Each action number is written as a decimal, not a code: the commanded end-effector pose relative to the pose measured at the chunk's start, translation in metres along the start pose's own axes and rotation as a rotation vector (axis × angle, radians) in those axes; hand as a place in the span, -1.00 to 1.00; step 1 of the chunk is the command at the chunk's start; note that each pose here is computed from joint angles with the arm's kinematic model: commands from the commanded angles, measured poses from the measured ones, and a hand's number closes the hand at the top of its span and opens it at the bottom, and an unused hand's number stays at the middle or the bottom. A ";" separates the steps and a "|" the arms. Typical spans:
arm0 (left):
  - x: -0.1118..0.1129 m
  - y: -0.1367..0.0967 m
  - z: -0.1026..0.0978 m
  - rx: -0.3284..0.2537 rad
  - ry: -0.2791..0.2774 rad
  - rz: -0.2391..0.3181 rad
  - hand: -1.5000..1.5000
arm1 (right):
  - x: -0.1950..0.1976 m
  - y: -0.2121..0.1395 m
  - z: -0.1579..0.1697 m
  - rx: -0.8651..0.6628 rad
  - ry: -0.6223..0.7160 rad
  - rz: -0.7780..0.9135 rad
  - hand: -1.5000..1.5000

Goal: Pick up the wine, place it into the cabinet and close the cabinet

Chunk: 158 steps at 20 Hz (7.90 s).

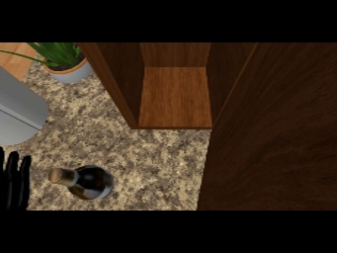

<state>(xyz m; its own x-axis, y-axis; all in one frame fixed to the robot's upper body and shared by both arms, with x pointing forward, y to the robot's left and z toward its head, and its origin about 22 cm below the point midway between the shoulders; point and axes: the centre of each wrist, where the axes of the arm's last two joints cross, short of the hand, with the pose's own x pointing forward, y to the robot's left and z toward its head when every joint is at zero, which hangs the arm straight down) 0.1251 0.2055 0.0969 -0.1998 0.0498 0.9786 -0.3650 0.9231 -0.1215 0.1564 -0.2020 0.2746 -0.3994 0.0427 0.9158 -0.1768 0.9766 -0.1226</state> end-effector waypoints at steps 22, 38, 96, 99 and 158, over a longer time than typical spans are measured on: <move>-0.151 0.047 0.002 0.034 0.125 -0.003 -1.00 | 0.023 0.009 0.022 0.084 -0.040 -0.044 -1.00; -0.212 0.068 0.007 0.065 0.171 0.101 -1.00 | 0.036 0.008 0.030 0.089 -0.054 -0.048 -1.00; -0.069 -0.125 -0.103 -0.555 -0.144 0.220 1.00 | 0.026 -0.009 0.023 0.051 -0.023 -0.048 -1.00; -0.036 -0.139 -0.106 -0.538 -0.139 0.223 1.00 | 0.011 -0.006 0.005 0.037 -0.033 -0.061 -1.00; -0.164 -0.186 -0.179 -0.331 -0.175 -0.137 1.00 | 0.008 0.003 -0.004 0.094 -0.050 -0.051 -1.00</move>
<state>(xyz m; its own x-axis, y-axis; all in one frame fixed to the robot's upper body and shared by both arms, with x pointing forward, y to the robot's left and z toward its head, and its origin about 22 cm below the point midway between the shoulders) 0.3822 0.0890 -0.0103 -0.3191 -0.1348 0.9381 -0.0669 0.9906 0.1196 0.1689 -0.2015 0.2855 -0.4196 0.0090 0.9077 -0.2289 0.9666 -0.1154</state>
